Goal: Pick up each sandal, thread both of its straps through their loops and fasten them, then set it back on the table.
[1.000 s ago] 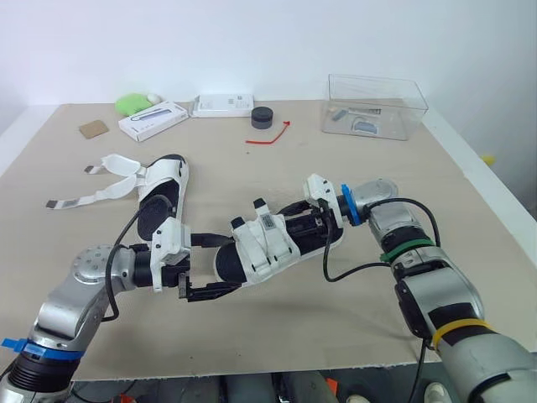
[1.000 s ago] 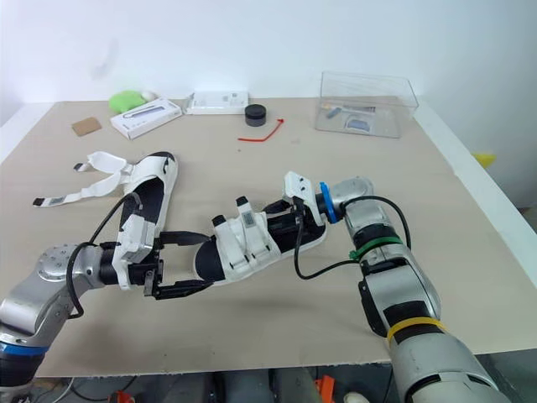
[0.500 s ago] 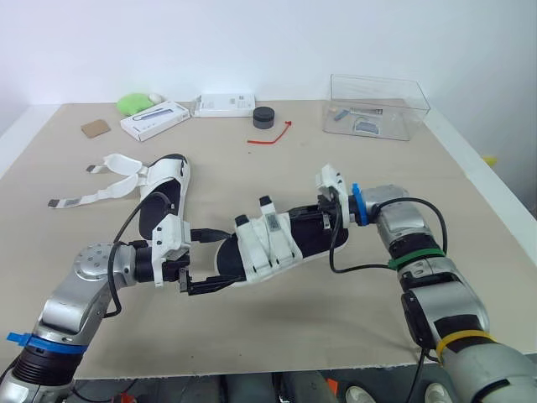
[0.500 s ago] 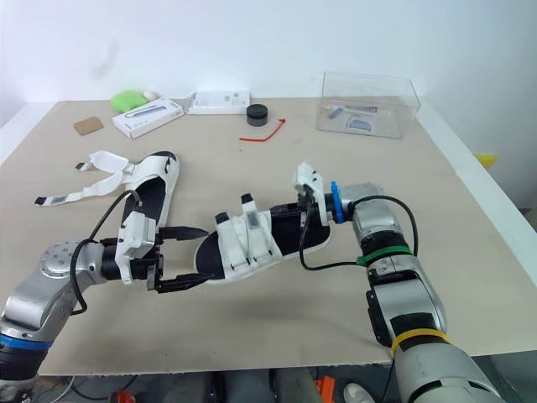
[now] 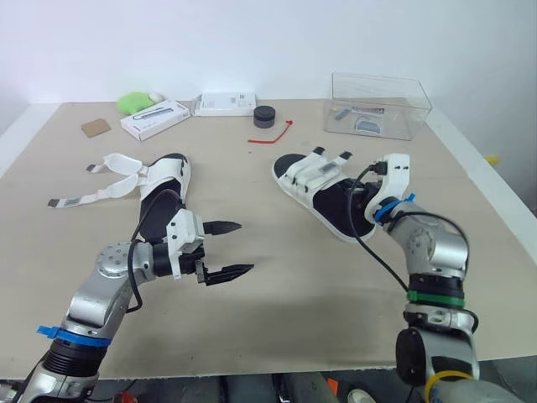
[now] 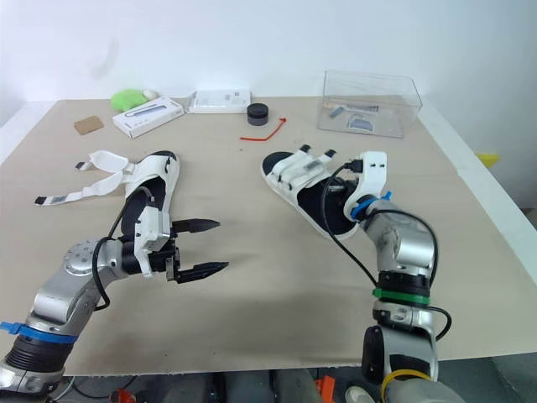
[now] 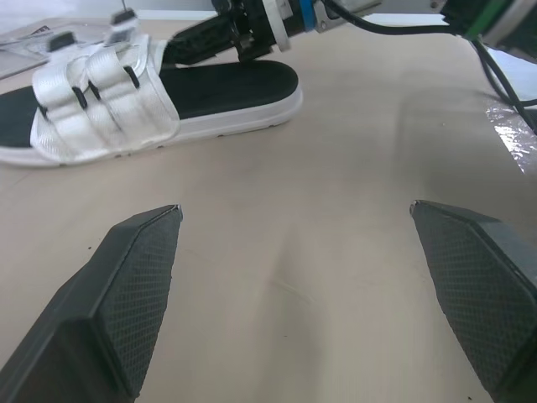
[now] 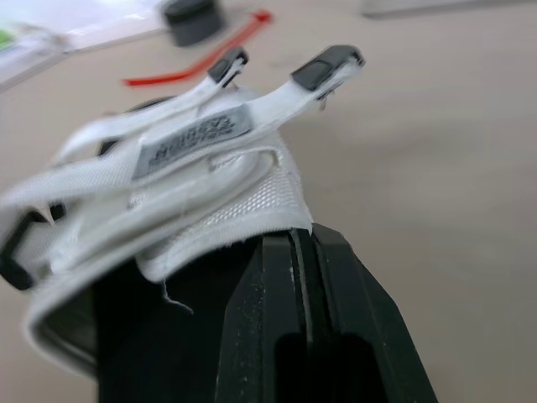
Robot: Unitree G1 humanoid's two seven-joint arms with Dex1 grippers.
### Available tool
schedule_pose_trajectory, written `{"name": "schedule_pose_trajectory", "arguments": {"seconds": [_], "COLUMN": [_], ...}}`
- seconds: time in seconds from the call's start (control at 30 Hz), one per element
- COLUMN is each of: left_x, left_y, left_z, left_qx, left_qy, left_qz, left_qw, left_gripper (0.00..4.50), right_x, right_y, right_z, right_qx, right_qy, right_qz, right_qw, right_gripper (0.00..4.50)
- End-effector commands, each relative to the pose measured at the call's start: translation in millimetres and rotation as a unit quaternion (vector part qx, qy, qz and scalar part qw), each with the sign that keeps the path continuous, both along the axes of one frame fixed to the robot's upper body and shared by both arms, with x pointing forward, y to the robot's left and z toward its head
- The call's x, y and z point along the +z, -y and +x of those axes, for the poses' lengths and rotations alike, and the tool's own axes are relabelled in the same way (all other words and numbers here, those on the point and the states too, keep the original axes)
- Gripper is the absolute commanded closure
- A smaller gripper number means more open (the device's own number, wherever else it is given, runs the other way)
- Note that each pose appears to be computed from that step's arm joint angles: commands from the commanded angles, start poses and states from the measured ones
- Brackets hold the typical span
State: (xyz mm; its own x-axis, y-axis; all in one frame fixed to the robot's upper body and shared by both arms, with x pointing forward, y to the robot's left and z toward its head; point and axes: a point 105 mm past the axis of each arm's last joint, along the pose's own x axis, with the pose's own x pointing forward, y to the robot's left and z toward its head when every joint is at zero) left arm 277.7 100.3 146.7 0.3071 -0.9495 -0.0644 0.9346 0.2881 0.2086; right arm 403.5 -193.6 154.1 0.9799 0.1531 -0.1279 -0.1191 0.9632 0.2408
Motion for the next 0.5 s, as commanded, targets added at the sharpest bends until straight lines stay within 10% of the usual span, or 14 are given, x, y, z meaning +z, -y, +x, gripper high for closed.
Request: {"name": "schedule_pose_trajectory", "arguments": {"seconds": [0.03, 0.27, 0.5], "left_x": [10.8, 8.5, 5.7], "left_y": [7.8, 10.5, 12.5], "left_z": [-2.4, -5.1, -5.9], "left_qx": [-0.016, -0.020, -0.022], "left_qy": [0.030, 0.029, 0.028], "left_qz": [-0.005, -0.003, 0.002], "left_qw": [0.999, 0.999, 0.999], "left_gripper": [0.00, 0.00, 0.00], "right_x": [22.6, 21.9, 17.8], "right_y": [24.5, 49.5, 36.2], "right_z": [-3.9, -12.8, -23.4], "right_qx": [-0.119, -0.184, -0.167], "right_qy": [0.044, 0.044, 0.038], "right_qz": [0.025, 0.033, 0.027], "right_qw": [0.992, 0.981, 0.985], "right_gripper": [4.46, 2.29, 2.29]}}
